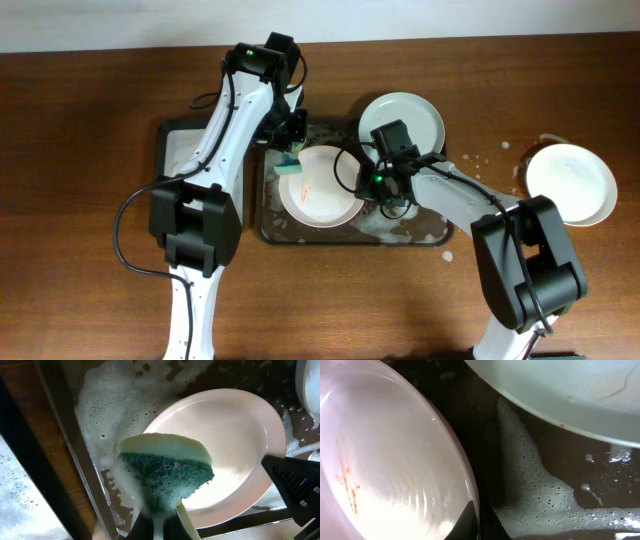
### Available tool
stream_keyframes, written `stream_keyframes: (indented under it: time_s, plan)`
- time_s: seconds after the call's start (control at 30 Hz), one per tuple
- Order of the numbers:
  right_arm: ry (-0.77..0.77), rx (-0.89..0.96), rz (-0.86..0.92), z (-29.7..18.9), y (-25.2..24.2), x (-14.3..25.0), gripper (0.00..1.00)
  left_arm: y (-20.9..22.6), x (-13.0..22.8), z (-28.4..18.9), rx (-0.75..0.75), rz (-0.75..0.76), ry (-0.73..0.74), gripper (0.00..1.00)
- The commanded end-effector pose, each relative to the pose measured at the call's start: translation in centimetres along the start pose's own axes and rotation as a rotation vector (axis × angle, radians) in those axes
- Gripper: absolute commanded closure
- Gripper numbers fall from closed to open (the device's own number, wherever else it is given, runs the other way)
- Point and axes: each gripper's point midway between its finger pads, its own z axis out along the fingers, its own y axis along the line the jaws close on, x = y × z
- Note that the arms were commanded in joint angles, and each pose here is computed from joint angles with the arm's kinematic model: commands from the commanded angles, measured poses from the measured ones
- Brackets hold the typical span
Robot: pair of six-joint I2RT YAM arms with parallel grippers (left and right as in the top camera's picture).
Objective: Clean dirty plates on tray and stack at the side
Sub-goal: 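Move the sponge in left gripper into the pink bowl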
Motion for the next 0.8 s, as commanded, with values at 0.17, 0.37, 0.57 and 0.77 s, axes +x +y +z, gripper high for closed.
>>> stream_keyframes:
  time_s: [0.17,0.37,0.57,0.77]
  plan:
    - [0.011,-0.007,0.000,0.4,0.1,-0.1,0.96,-1.1,1.8,4.3,0.063,0.017,0.082,0.99]
    - [0.008,-0.009,-0.001,0.4,0.2,-0.1,0.96,-2.2,2.9,8.6,0.033,0.078,0.089,0.99]
    - [0.008,-0.009,-0.001,0.4,0.2,-0.1,0.96,-0.8,3.7,11.6,-0.069,0.118,0.081,0.99]
    - [0.009,-0.010,-0.001,0.4,0.2,-0.1,0.96,1.4,2.9,14.5,-0.192,0.138,-0.002,0.99]
